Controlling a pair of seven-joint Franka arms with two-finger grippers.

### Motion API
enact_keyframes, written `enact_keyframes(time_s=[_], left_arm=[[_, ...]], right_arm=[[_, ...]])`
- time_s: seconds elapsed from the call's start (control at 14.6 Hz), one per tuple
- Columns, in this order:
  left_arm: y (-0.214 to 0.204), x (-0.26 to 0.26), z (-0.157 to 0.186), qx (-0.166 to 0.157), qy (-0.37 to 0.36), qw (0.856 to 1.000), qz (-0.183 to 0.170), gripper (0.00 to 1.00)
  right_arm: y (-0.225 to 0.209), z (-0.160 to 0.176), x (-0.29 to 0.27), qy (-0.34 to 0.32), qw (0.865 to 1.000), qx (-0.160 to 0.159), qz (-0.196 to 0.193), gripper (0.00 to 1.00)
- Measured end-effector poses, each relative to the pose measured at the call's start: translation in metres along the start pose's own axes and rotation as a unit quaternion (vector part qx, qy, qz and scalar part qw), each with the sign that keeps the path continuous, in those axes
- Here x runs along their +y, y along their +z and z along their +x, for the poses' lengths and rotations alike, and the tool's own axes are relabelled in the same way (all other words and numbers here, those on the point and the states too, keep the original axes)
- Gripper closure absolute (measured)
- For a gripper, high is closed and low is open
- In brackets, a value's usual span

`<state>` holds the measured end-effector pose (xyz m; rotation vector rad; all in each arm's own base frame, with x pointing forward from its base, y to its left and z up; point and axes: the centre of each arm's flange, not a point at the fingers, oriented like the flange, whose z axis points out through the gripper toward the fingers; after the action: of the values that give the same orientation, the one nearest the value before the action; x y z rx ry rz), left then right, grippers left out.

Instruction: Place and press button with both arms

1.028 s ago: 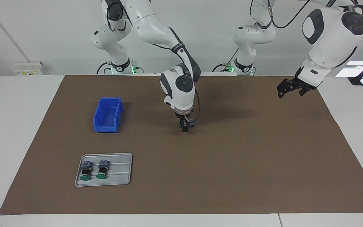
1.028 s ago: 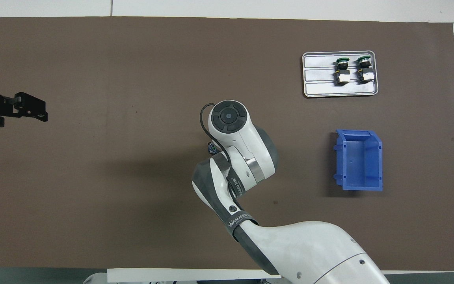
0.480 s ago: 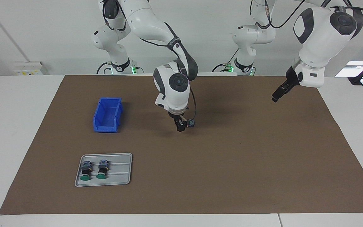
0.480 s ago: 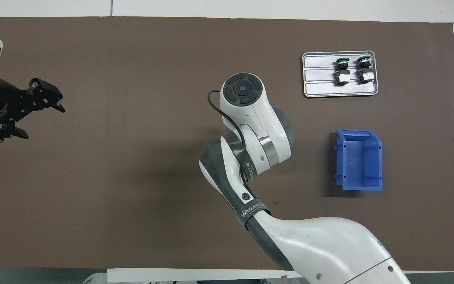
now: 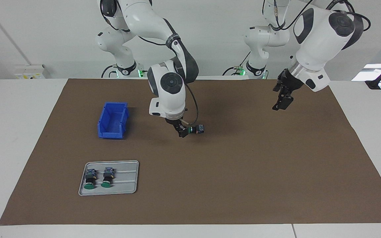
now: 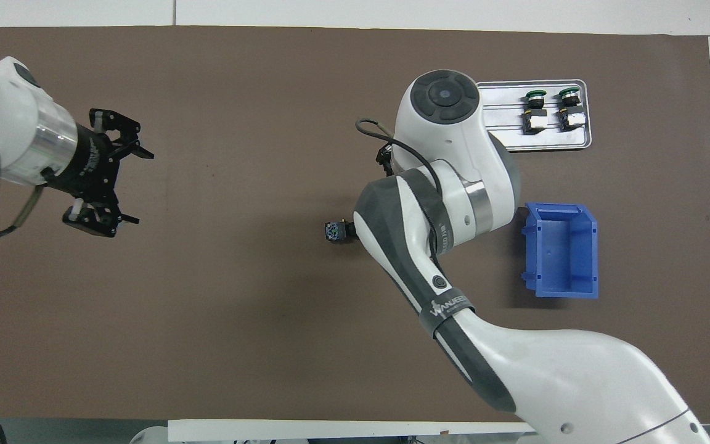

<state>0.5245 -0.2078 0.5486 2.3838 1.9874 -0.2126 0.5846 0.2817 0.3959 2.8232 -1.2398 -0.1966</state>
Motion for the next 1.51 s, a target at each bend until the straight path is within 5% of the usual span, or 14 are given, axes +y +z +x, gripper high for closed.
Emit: enact_keyframes(time_s=[0.41,0.69,0.96,1.51], left_arm=[[0.095,0.022,-0.118,0.002,-0.096,0.995,-0.016,0.00],[0.162,0.017,-0.177,0.024,-0.126,0.992,0.005,0.00],[0.216,0.015,-0.213,0.037,-0.114,0.993,0.010,0.00],[0.256,-0.002,-0.257,0.031,-0.112,0.993,0.000,0.00]], right_arm=[[-0.049,0.097,0.058,-0.123,0.992,-0.012,0.029,0.01],[-0.078,0.142,0.102,-0.199,0.979,-0.008,0.033,0.01],[-0.111,0.164,0.141,-0.249,0.968,0.007,0.029,0.01],[-0.189,0.169,0.222,-0.291,0.955,0.025,0.041,0.01]])
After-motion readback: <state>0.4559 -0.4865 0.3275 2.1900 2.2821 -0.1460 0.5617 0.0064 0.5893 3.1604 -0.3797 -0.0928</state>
